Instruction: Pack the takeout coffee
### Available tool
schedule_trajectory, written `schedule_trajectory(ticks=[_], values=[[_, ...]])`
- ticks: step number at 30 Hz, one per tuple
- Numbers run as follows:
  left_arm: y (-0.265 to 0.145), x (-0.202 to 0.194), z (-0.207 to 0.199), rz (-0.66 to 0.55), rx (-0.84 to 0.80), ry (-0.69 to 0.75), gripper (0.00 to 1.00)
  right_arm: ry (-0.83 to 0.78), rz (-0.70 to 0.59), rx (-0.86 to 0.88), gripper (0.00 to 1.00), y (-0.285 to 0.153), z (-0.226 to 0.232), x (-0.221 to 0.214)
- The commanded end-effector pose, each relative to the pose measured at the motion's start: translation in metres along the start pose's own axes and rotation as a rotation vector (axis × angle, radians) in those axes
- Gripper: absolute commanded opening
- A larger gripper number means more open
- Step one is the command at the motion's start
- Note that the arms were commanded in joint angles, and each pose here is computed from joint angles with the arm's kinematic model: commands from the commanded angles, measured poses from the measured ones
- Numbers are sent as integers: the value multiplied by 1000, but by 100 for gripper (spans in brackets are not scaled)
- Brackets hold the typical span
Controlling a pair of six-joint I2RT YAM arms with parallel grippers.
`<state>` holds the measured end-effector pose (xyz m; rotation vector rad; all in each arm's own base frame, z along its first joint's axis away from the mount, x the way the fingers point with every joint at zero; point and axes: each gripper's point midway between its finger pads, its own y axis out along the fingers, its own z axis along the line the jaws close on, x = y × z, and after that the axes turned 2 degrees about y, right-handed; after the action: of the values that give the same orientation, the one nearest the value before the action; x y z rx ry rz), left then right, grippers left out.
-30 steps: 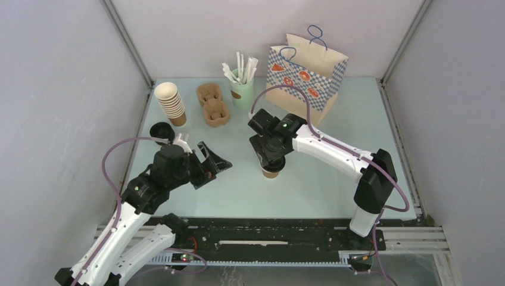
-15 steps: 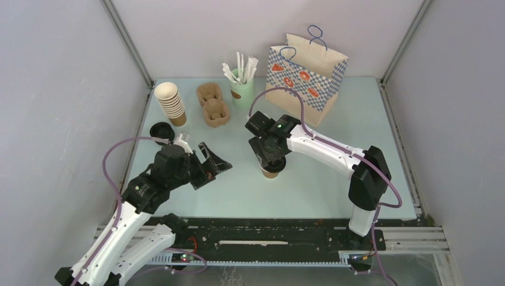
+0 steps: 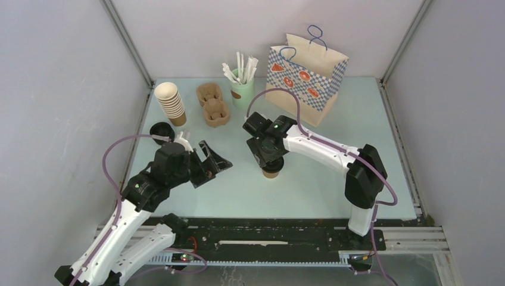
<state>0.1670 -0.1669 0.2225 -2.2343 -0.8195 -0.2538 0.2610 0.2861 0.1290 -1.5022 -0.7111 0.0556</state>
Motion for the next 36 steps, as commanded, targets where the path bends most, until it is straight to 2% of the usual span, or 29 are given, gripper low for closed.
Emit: schedule_trajectory(ticks=[1,16,19,23,28,32,36], values=[[-10,10,-17,-27,-51,35,94,-11,-58,8,72,-8,6,17],[-9,8,-17,-13,-50,40,95,-17,-52,16,77,-3,9,16],[-9,8,-17,-12,-50,39,95,-18,-46,17,82,-3,8,15],[-7,6,-15,-3,-47,45,95,-14,-59,21,97,-13,7,16],[1,6,-20,12,-69,51,96,10,-81,49,100,-41,3,24],[21,3,-31,61,-116,48,96,108,-150,183,100,-87,-7,31],[49,3,-46,113,-184,46,95,228,-202,482,100,-106,-16,18]])
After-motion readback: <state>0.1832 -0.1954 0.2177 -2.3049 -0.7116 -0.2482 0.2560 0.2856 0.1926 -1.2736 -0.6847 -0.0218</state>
